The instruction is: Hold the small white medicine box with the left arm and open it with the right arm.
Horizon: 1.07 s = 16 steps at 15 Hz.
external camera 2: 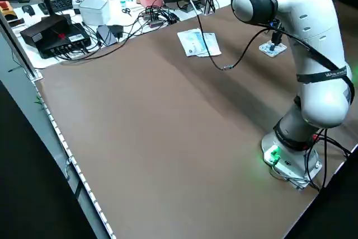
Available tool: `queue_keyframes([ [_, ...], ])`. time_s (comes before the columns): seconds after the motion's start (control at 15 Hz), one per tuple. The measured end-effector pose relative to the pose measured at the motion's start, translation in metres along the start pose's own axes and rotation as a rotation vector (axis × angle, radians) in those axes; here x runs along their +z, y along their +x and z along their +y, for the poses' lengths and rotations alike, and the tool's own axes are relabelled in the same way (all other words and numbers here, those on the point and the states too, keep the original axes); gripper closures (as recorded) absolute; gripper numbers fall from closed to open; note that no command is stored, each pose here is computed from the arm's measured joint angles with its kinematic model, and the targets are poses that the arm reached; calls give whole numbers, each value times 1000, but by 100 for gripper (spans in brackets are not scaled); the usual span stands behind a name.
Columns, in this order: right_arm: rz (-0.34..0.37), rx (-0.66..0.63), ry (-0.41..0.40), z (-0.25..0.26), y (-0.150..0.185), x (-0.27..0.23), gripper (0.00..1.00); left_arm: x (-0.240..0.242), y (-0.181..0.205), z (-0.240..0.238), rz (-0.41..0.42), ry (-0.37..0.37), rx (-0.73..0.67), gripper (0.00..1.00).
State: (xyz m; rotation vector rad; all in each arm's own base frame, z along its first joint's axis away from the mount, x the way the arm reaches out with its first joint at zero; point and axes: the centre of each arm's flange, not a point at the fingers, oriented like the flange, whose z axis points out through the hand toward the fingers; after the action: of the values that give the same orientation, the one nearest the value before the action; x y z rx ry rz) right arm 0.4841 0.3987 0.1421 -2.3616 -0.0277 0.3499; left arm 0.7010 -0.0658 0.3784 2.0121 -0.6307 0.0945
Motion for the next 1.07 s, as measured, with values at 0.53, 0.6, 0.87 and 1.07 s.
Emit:
queue_keyframes([
  [0.53, -32, -5, -41, -2, 21, -39, 99, -9, -5, 6, -91, 170, -312, 0],
  [0.6, -49, -2, -57, -6, 24, -49, 99, -11, -5, 8, -100, 201, -354, 0],
  [0.87, -123, 12, -88, -18, 39, -107, 99, -19, -4, 21, -109, 325, -537, 0],
  [1.07, -189, 17, -144, -26, 51, -173, 98, -22, -3, 37, -128, 488, -656, 0],
])
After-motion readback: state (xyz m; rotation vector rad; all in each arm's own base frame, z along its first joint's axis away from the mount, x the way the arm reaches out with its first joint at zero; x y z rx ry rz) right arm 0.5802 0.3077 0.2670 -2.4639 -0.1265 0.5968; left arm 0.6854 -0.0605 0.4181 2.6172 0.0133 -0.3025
